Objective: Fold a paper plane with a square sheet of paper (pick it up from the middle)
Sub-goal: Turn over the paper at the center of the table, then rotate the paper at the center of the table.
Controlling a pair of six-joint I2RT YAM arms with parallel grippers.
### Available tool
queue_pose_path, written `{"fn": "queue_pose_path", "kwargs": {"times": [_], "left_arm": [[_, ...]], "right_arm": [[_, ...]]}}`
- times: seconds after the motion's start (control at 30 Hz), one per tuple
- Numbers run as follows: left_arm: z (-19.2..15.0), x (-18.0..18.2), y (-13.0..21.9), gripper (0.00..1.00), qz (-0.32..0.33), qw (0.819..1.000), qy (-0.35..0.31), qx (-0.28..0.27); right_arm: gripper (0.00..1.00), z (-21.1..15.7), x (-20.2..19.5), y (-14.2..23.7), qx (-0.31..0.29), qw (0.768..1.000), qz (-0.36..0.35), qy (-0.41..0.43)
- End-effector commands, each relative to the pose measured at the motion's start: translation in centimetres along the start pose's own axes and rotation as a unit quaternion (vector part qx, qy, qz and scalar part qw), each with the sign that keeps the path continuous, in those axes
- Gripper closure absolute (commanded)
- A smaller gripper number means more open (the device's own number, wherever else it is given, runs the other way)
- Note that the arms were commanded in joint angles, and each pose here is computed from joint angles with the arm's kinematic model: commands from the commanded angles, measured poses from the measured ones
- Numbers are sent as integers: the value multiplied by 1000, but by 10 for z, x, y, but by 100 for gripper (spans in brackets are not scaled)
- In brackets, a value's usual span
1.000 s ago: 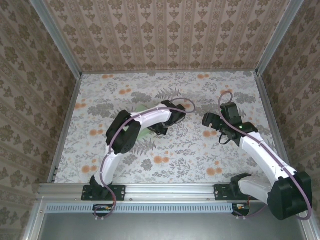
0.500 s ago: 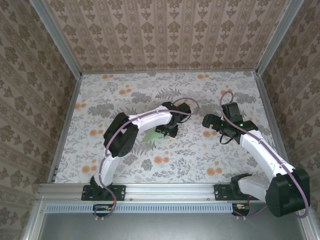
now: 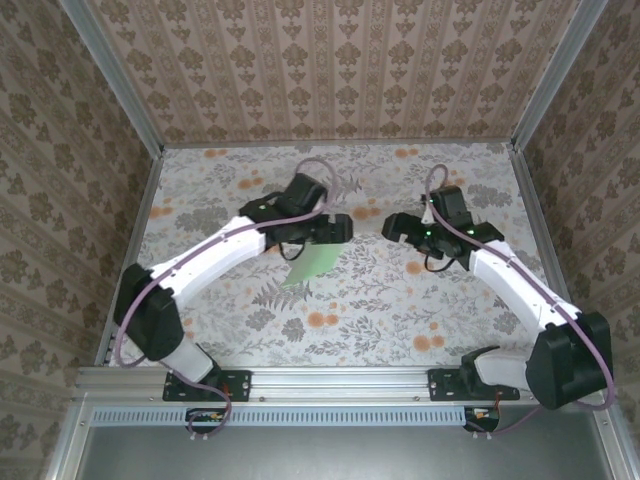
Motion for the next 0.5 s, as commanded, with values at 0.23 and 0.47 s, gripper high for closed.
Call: {"fn": "queue_pose_path", "kwargs": {"times": [0.23,0.47], "left_arm": [[15,143,29,0,51,983,172,-43],[-9,220,43,0,93,960,262,-35]], "right_arm": [[16,3,153,-58,44,989,95,100],[22,-28,210,-115,99,983,66,140]]}}
Point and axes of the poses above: each hand's point on the last joint's axis, 136 mm out from that joint toward the fingers, its own y axis back along the fingers, its own x axis along the line the jaws close on, z = x × y, the point moved 2 cm from there along y, back along the fingers, and after that the axes turned 13 degrees about y, right-handed, at the moved point
